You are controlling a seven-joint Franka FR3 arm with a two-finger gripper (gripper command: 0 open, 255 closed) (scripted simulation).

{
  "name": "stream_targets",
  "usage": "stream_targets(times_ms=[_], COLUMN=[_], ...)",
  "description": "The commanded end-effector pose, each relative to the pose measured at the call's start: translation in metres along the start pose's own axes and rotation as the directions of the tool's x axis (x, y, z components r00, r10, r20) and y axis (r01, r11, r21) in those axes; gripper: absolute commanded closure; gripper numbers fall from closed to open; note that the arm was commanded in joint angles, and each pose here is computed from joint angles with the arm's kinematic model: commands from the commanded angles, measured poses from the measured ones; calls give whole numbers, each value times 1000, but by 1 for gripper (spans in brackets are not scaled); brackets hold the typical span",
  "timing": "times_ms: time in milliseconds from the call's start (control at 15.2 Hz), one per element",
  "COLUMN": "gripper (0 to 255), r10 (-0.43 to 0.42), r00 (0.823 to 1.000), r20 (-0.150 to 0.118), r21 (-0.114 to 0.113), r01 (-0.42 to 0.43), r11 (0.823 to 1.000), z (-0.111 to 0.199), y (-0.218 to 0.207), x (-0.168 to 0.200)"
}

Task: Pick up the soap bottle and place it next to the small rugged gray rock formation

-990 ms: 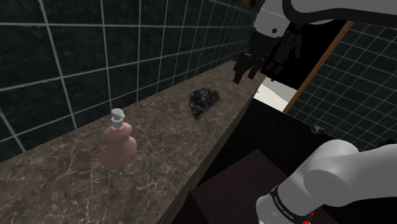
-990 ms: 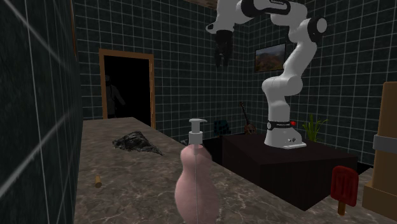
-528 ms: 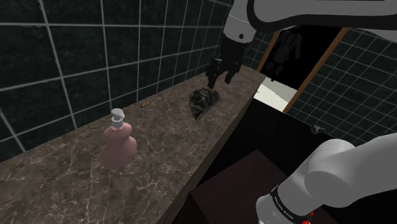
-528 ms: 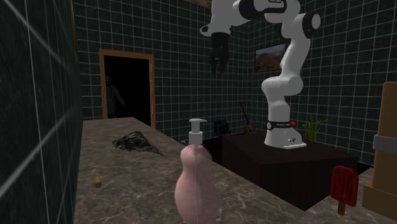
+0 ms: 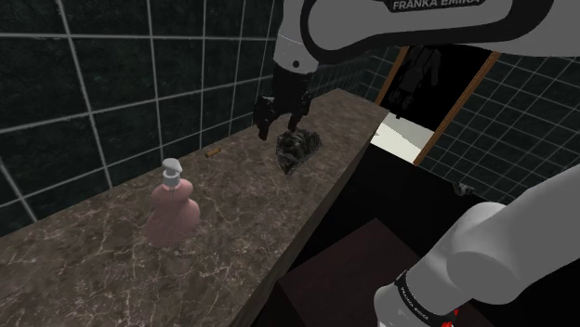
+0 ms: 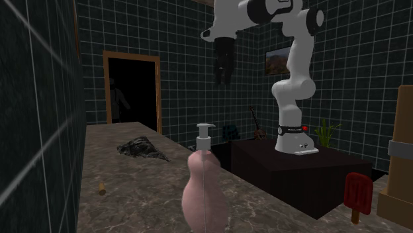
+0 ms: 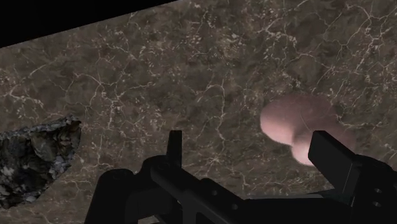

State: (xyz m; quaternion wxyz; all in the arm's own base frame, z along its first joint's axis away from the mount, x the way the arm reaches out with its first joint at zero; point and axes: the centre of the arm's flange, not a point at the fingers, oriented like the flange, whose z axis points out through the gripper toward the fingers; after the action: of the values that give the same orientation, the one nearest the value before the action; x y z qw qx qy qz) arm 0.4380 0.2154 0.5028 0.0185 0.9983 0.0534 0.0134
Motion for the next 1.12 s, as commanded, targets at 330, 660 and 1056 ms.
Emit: stream_targets(times_ms=[330,660,1056], gripper=[0,0,0], r10=[-8,-15,-23], r00=[1000,1000,999], r20=[14,23,35], r21=[13,22,33], r01=[8,14,21], r11=[1000,1000,999], z=[34,59,87], y=[-70,-122,-185], x=[47,80,118])
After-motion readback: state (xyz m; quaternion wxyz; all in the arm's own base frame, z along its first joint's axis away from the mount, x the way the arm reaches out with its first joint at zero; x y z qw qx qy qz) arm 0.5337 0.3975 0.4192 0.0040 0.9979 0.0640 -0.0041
